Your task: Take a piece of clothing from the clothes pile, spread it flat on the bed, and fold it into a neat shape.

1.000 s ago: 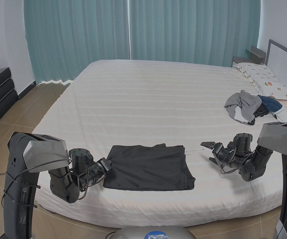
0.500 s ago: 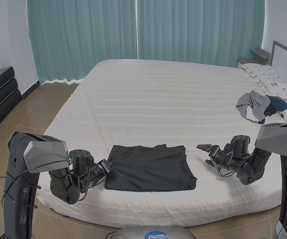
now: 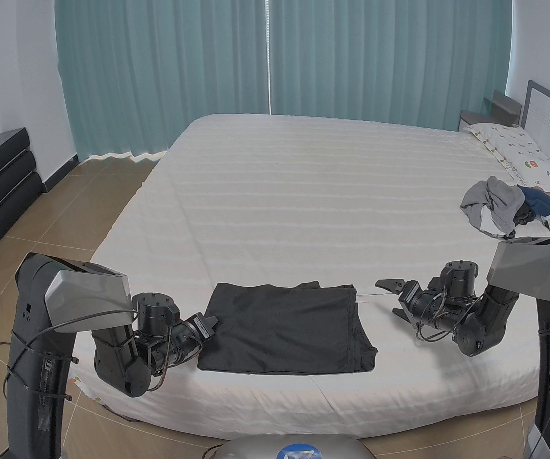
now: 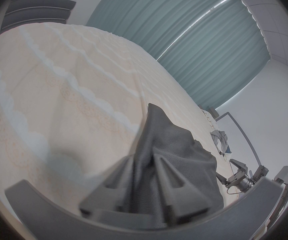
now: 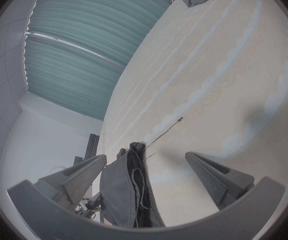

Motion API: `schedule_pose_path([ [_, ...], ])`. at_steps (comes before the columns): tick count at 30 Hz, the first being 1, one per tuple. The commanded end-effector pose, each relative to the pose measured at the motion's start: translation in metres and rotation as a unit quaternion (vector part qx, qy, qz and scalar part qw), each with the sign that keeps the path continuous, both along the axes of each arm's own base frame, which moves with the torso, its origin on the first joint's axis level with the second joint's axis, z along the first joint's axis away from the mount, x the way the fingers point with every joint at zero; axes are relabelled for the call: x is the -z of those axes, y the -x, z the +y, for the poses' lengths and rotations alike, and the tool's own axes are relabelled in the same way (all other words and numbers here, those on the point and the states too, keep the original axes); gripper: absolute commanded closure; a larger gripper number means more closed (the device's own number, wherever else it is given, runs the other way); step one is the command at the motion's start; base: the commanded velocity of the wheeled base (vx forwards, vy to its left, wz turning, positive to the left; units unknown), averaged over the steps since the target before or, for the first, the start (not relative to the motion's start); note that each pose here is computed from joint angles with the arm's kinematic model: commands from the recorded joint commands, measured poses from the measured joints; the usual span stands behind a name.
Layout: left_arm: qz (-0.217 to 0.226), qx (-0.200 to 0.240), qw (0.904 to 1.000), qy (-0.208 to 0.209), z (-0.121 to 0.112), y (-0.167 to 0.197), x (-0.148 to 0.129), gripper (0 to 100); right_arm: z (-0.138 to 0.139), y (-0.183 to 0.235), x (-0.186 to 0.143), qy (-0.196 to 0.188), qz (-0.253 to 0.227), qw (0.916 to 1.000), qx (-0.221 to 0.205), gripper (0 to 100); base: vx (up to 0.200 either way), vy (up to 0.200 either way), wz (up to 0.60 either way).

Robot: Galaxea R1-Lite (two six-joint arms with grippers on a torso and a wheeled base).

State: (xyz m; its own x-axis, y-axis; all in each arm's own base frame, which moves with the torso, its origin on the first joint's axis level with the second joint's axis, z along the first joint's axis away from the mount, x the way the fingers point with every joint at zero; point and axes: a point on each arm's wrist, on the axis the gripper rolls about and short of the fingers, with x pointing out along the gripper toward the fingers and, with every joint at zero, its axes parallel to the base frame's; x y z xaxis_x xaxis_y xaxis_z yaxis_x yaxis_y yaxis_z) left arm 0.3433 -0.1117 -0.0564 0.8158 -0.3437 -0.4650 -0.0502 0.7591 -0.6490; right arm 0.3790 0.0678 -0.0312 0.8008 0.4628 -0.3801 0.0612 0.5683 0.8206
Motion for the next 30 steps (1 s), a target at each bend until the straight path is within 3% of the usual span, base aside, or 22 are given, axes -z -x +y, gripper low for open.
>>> schedule_pose_path([
  [1,0.000,0.001,1.0000,-0.001,0.000,0.001,0.000,0,0.001,0.001,0.001,0.000,0.002,1.0000,-0.001,0,0.000,0.000,0.00],
  [17,-0.035,-0.040,0.9984,-0.017,0.006,-0.004,-0.006,0,0.000,0.002,0.002,0.006,0.002,1.0000,-0.003,0,0.000,0.000,0.00],
  [25,-0.041,-0.088,0.9953,-0.001,0.034,-0.013,-0.013,0,0.001,0.003,0.003,0.010,0.000,0.9999,-0.005,0,0.000,0.000,0.00],
  [30,-0.052,-0.101,0.9935,0.001,0.036,-0.013,-0.023,0,0.001,0.001,0.006,0.012,0.002,0.9999,-0.004,0,0.000,0.000,0.00],
])
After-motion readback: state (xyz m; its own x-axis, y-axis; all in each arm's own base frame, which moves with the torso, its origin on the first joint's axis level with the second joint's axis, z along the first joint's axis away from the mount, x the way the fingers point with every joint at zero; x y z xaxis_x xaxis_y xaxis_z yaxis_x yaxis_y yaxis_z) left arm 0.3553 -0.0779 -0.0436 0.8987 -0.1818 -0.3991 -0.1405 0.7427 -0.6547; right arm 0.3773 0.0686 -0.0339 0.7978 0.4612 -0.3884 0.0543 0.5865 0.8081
